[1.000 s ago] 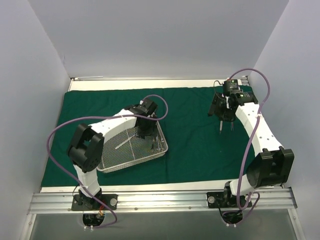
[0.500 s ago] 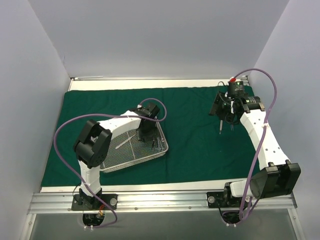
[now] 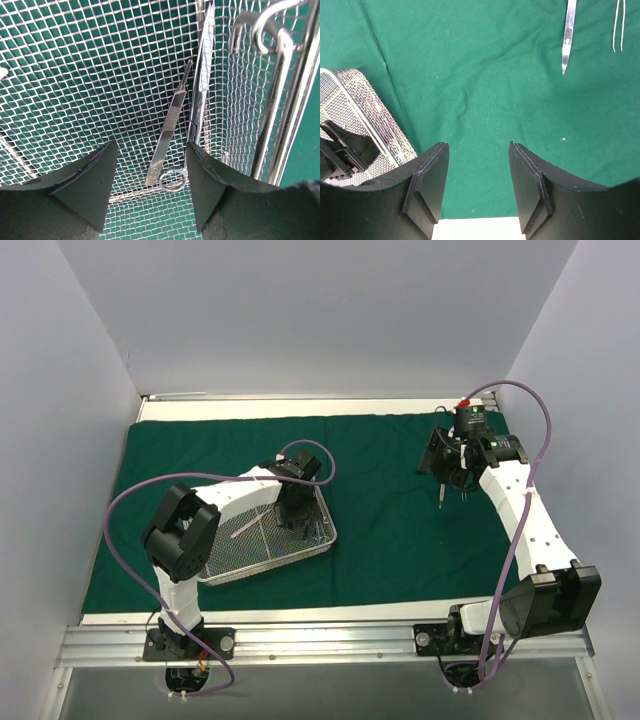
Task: Open and lay out the surgical kit
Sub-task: Pick up the medical item from the container.
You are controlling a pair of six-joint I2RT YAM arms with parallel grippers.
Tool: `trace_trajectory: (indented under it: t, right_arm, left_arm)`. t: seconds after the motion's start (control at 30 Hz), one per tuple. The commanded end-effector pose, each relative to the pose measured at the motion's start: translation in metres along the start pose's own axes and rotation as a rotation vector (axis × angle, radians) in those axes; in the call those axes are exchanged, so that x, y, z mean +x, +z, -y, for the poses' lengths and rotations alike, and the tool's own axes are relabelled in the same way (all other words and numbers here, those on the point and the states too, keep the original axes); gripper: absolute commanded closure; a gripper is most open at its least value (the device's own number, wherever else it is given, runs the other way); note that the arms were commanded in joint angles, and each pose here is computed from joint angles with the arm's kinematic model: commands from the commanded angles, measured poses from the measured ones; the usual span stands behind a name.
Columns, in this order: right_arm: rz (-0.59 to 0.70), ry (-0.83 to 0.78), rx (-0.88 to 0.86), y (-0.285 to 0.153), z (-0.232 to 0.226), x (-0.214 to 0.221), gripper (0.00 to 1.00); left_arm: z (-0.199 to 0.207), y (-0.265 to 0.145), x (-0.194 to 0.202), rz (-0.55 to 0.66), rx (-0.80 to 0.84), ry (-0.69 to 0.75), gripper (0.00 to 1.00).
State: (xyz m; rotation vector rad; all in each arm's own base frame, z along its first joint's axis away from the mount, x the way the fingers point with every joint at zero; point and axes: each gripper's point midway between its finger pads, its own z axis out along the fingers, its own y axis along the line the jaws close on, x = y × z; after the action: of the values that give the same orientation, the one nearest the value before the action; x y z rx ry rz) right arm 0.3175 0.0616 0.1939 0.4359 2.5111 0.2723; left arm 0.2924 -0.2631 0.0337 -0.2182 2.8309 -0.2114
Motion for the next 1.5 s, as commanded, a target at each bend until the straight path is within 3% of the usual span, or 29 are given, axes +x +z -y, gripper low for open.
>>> trace_trajectory:
  t: [0.0,0.3,0.63,0.73,0.83,1.0,1.1,1.23,1.47]
  right_arm:
    - [0.012,-0.013,-0.020,-0.008,-0.004,0.002,0.49]
    - [0.002,-0.020,-0.024,-0.004,-0.006,0.003,0.49]
    - [0.018,-0.029,-0.029,-0.006,-0.011,-0.003,0.49]
    - [0.029,-0.032,-0.033,-0.009,-0.013,-0.006,0.49]
    - [0.048,-0.043,-0.043,-0.014,-0.017,-0.010,0.49]
    - [0.048,-0.058,-0.047,-0.017,-0.018,-0.008,0.49]
    - [0.047,-0.062,-0.049,-0.018,-0.018,-0.005,0.49]
    - [0.049,-0.062,-0.049,-0.020,-0.018,-0.006,0.49]
    - [0.029,-0.057,-0.066,-0.011,-0.027,-0.010,0.49]
  left_arm:
    - [0.011,-0.015,-0.007,0.032,0.052,-0.015,0.34]
    - [0.019,-0.006,0.001,0.011,0.050,0.022,0.22]
    - [-0.011,0.035,0.036,-0.139,-0.142,0.058,0.18]
    - [-0.026,0.050,0.051,-0.194,-0.206,0.063,0.24]
    - [-0.037,0.060,0.063,-0.235,-0.234,0.068,0.39]
    - [-0.040,0.052,0.050,-0.168,-0.206,0.114,0.65]
    - [-0.036,0.033,0.036,-0.130,-0.187,0.168,0.72]
    - [-0.023,0.004,0.014,-0.065,-0.124,0.229,0.97]
    - [-0.012,-0.051,-0.017,0.026,-0.045,0.268,0.98]
